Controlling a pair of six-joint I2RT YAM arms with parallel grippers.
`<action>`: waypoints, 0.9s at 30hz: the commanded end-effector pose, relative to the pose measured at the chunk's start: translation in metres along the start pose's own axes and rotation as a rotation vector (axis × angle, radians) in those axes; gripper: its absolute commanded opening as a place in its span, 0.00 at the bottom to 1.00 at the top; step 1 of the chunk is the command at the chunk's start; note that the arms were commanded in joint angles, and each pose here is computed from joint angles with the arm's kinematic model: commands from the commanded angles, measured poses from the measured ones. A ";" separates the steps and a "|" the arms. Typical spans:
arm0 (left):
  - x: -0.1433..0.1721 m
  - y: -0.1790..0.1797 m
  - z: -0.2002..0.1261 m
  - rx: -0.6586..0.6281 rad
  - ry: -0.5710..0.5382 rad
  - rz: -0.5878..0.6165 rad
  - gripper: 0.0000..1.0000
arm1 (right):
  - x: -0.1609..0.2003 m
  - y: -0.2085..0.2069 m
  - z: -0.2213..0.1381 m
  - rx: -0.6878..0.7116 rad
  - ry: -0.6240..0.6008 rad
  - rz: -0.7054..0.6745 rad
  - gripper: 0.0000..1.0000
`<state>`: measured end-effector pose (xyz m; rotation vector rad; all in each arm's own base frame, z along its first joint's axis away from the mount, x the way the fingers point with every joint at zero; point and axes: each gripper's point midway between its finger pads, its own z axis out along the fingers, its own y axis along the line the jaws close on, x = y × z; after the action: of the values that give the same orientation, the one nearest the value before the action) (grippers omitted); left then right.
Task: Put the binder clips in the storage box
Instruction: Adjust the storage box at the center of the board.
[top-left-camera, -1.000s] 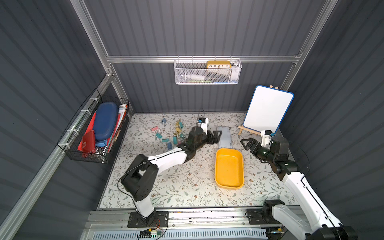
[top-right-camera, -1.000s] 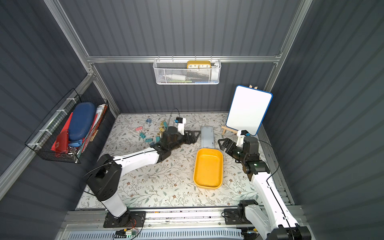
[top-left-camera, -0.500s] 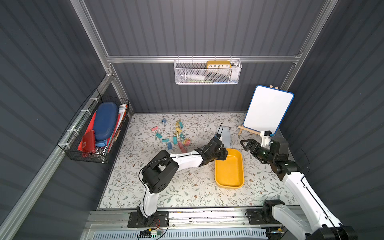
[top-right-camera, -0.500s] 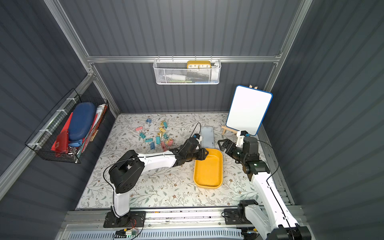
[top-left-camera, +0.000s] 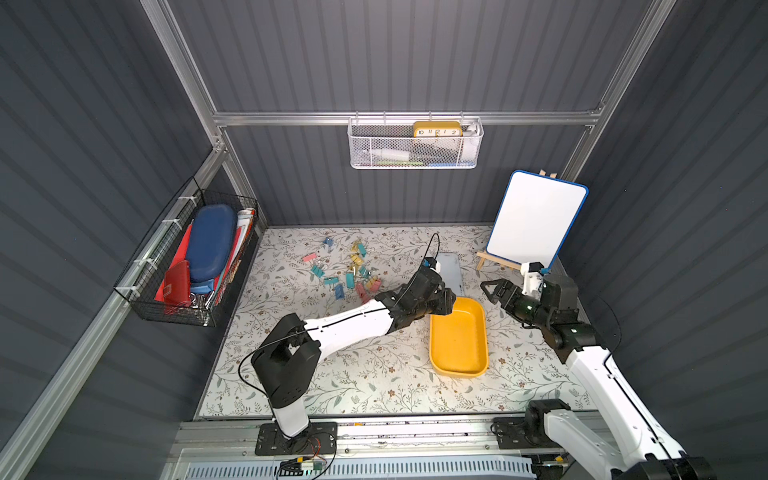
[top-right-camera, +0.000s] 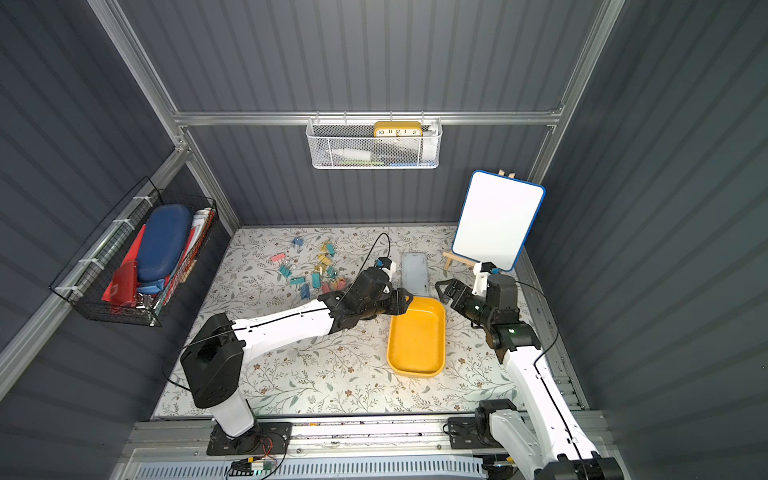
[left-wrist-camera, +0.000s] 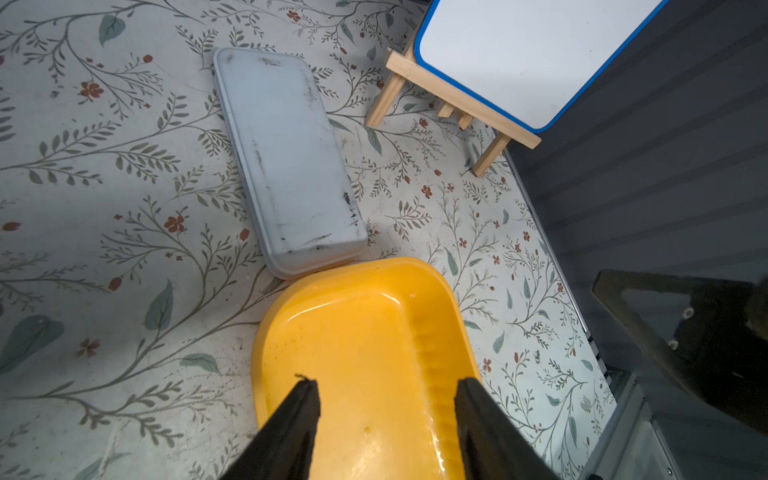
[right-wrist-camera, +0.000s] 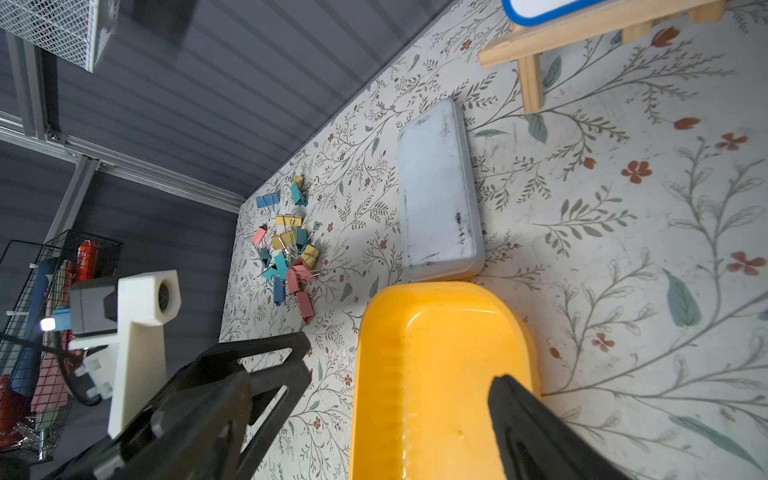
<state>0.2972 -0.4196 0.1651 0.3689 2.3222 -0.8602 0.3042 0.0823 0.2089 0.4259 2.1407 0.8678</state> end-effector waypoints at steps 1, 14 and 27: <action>0.050 0.027 0.021 -0.090 0.188 -0.029 0.59 | 0.005 0.001 0.001 -0.012 0.018 -0.019 0.94; 0.082 0.061 0.041 -0.182 0.230 -0.056 0.33 | 0.016 -0.001 -0.001 -0.014 0.060 -0.033 0.94; 0.031 0.106 0.042 -0.254 0.222 0.368 0.00 | 0.023 0.008 -0.003 -0.041 0.110 -0.094 0.94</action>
<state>0.3190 -0.3886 0.0769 0.6295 2.4500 -0.4780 0.2927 0.0924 0.2011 0.3302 2.1984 0.8847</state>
